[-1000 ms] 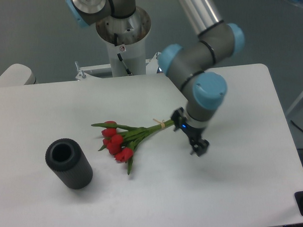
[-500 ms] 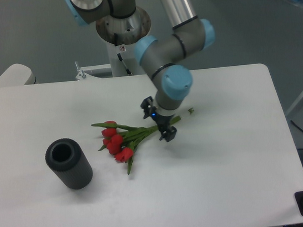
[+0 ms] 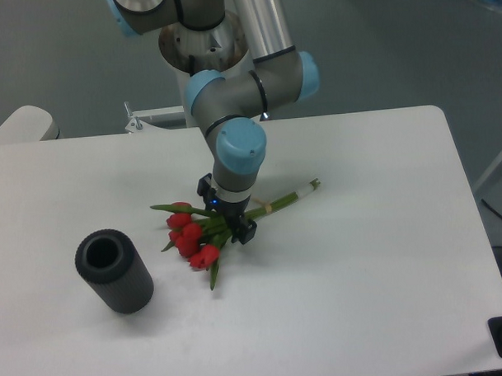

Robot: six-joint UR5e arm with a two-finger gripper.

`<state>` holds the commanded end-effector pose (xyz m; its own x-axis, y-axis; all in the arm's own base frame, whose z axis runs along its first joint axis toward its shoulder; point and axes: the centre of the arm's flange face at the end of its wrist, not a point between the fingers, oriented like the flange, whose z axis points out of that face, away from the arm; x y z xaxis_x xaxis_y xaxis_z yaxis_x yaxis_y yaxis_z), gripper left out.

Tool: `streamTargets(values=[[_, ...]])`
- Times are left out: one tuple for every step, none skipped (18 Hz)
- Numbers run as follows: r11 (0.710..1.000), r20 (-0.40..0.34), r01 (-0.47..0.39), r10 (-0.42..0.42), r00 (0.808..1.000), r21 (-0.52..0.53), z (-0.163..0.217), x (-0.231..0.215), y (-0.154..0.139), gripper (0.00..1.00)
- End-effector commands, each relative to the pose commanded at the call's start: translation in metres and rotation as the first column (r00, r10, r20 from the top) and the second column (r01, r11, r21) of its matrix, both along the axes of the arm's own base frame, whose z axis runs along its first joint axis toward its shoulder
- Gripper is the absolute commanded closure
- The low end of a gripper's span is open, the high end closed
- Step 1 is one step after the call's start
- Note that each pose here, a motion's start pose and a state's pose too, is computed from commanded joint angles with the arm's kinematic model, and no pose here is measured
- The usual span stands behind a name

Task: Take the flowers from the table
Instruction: 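Move the gripper along the stems toward the red tulip heads and lower, then close the gripper around the tulip stems just below the flower heads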

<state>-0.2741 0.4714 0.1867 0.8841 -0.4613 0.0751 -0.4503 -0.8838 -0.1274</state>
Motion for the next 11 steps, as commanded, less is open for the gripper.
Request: streamTargets(values=[[1.0,-0.001,0.002,-0.002,1.0,-0.003,-0.001,0.001,0.0,0.32],[1.0,0.002,0.003,-0.003,1.0,-0.006,-0.003,0.002,-0.002,0.32],[1.0,0.003,0.002,-0.002,1.0,-0.012,-0.006,0.001,-0.002,0.32],[1.0,-0.004,0.004,-0.004,1.0,-0.019,-0.007,0.001,-0.002,0.35],[1.0,-0.017,0.004,-0.005,1.0,-0.028,-0.006,-0.002,-0.002,0.46],[0.999,-0.026,0.004,-0.005,1.0,-0.038,-0.007,-0.002,-0.003,0.59],[0.999,-0.029,0.003,-0.004,1.0,-0.043,-0.008,-0.002,-0.004,0.7],[0.999,-0.032,0.004,-0.006,0.999,-0.039,-0.007,-0.005,-0.002,0.77],[0.999,-0.037,-0.002,0.001,0.999,-0.034,-0.003,-0.01,-0.002,0.84],[0.999,-0.042,-0.01,0.008,0.999,-0.032,0.0,-0.013,-0.003,0.88],[0.999,-0.051,-0.019,0.018,0.999,-0.026,0.005,-0.021,-0.003,0.89]])
